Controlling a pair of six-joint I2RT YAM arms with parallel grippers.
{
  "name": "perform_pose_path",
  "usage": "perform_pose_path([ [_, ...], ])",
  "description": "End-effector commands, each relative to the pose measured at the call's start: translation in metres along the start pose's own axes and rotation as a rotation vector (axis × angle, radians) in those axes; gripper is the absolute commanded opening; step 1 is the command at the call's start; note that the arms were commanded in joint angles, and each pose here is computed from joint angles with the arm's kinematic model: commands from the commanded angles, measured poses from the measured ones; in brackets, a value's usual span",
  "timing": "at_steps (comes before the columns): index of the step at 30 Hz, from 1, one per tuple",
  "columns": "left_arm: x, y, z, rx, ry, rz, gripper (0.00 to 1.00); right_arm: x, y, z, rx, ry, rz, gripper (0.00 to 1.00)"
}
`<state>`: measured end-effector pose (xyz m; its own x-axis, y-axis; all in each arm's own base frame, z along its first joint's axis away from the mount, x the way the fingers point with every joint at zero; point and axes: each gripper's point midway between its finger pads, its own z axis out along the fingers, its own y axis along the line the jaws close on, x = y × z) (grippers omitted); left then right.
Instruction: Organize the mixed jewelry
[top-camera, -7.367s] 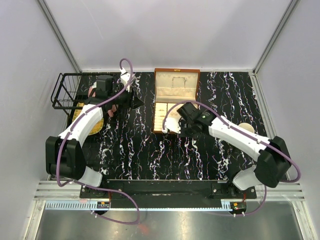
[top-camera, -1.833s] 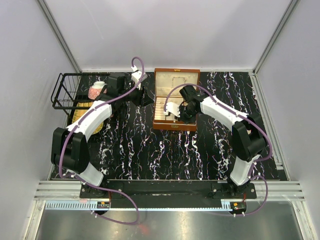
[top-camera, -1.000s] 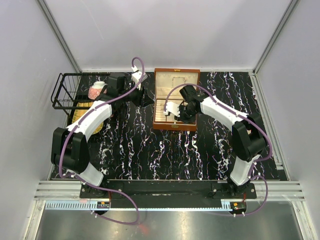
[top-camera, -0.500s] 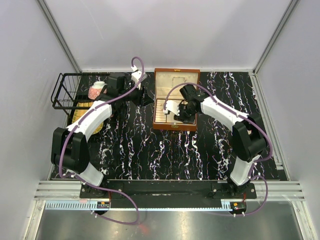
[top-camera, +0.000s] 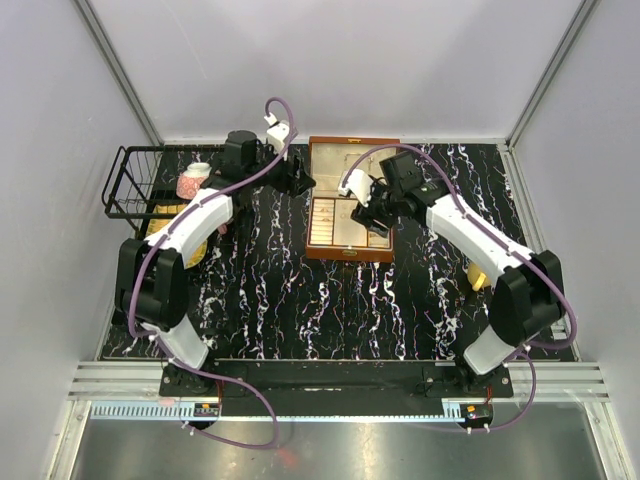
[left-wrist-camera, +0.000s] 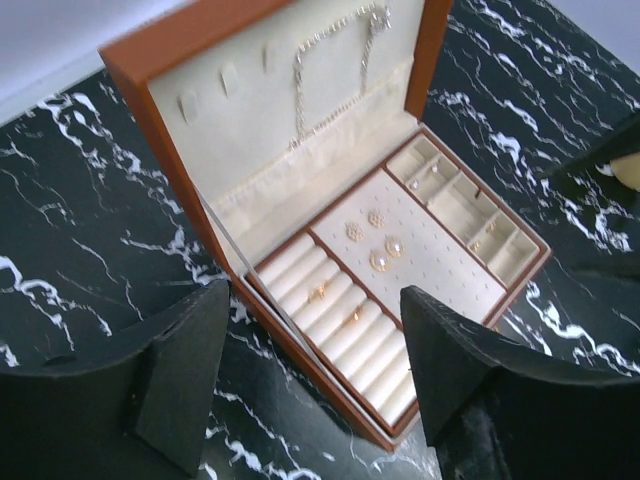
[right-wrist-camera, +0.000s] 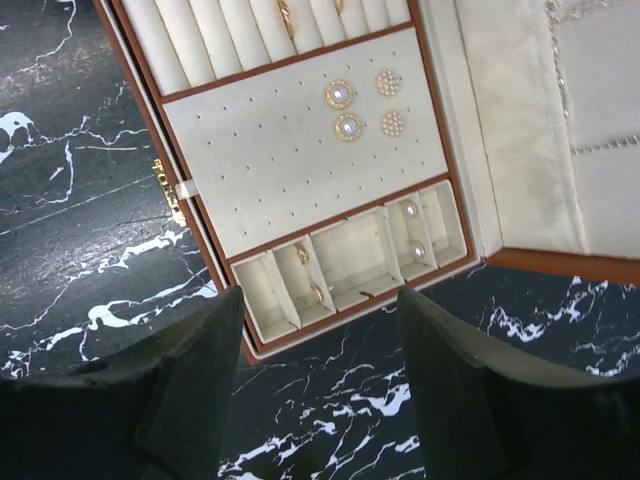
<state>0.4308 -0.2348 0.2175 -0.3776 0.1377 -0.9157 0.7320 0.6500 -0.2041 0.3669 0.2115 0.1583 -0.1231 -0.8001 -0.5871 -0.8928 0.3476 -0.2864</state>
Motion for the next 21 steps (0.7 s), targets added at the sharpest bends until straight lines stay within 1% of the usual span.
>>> perform_pose_path([
  [1, -0.042, 0.014, 0.011, -0.055, -0.095, 0.049, 0.74, -0.015, -0.010, -0.021, 0.085, -0.090, 0.073, 0.70],
  [2, -0.042, 0.017, 0.017, -0.060, -0.091, 0.047, 0.74, -0.014, -0.011, -0.022, 0.091, -0.094, 0.086, 0.70],
  [4, -0.045, 0.024, 0.021, -0.077, -0.088, 0.057, 0.77, -0.012, -0.013, -0.027, 0.107, -0.105, 0.114, 0.79],
  [6, -0.047, 0.030, 0.027, -0.087, -0.083, 0.068, 0.78, -0.008, -0.014, -0.029, 0.115, -0.110, 0.135, 0.82],
  [10, -0.054, 0.046, 0.037, -0.130, -0.088, 0.116, 0.83, -0.006, -0.014, -0.035, 0.123, -0.130, 0.186, 0.82],
  [14, -0.062, 0.060, 0.049, -0.156, -0.099, 0.155, 0.88, -0.001, -0.014, -0.036, 0.138, -0.115, 0.205, 0.82],
  [17, -0.064, 0.061, 0.057, -0.134, -0.112, 0.185, 0.90, 0.003, -0.014, -0.038, 0.155, -0.104, 0.220, 0.82],
  [21, -0.066, 0.054, 0.069, -0.050, -0.126, 0.235, 0.91, 0.007, -0.015, -0.041, 0.172, -0.095, 0.230, 0.82],
])
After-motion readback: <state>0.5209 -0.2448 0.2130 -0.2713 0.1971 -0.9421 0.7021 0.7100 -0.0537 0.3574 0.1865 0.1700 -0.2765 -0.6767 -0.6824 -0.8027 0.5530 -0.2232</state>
